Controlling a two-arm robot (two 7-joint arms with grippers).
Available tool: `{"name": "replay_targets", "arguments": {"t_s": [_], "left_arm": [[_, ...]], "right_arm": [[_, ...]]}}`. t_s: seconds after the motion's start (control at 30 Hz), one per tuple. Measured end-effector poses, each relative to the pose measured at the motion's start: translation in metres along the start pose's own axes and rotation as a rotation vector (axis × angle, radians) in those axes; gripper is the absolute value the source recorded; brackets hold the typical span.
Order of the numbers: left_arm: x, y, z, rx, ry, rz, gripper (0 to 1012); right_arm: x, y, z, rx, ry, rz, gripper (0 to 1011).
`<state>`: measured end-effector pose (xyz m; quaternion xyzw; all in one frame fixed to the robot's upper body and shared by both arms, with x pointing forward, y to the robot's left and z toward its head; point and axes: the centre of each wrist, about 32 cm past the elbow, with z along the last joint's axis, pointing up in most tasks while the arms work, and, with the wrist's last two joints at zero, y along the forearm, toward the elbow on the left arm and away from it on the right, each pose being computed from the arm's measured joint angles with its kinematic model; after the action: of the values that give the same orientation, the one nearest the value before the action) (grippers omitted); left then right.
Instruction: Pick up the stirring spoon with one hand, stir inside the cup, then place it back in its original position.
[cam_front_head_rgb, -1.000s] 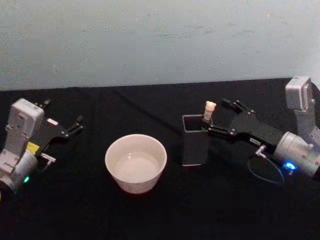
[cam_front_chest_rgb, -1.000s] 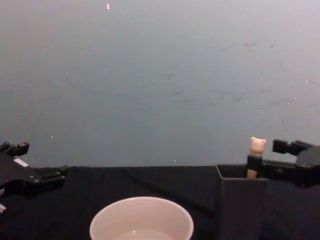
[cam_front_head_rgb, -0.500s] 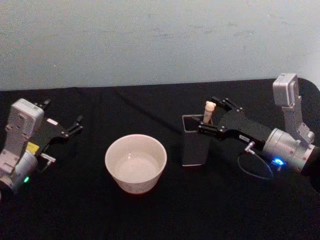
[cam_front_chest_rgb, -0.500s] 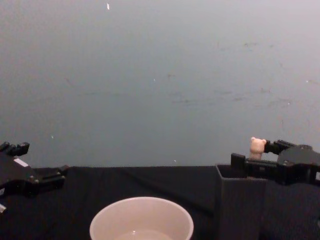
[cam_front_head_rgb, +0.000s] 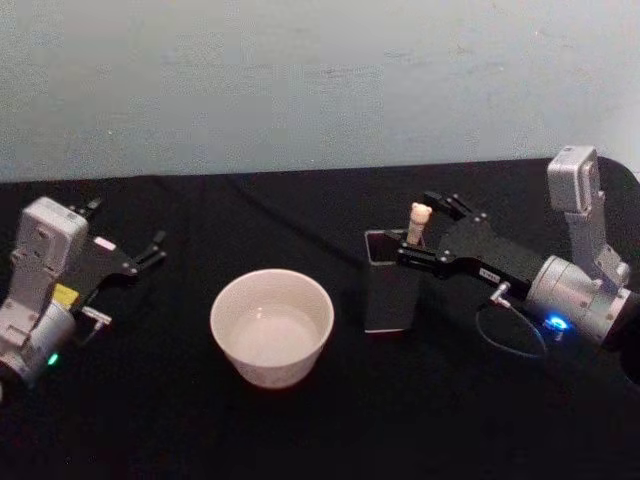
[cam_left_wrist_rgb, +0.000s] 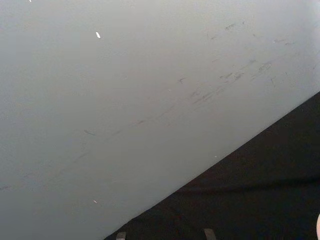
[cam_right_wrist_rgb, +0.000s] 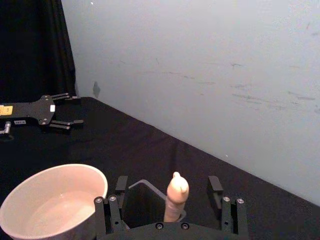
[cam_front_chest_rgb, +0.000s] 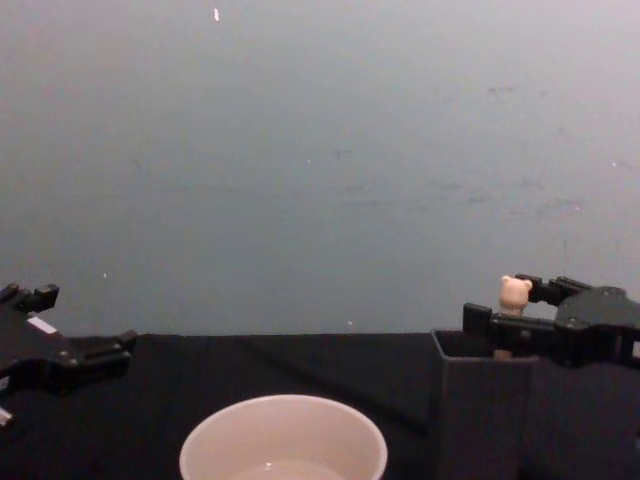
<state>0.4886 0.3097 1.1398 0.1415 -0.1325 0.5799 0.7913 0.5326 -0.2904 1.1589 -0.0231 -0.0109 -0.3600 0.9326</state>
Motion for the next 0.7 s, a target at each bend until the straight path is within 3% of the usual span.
{"name": "replay_targets", "arguments": {"t_s": [0.27,0.7], "left_arm": [[0.0000,0.0000,0.0000,0.000,0.000,0.000,1001],[0.0000,0.0000,0.0000,0.000,0.000,0.000,1001]], "right_arm": [[0.0000,-0.0001,-0.0001,-0.001,0.001,0.000,889],[0.0001,-0.0002,-0.0001,-0.002,0.002,0.000,473]]}}
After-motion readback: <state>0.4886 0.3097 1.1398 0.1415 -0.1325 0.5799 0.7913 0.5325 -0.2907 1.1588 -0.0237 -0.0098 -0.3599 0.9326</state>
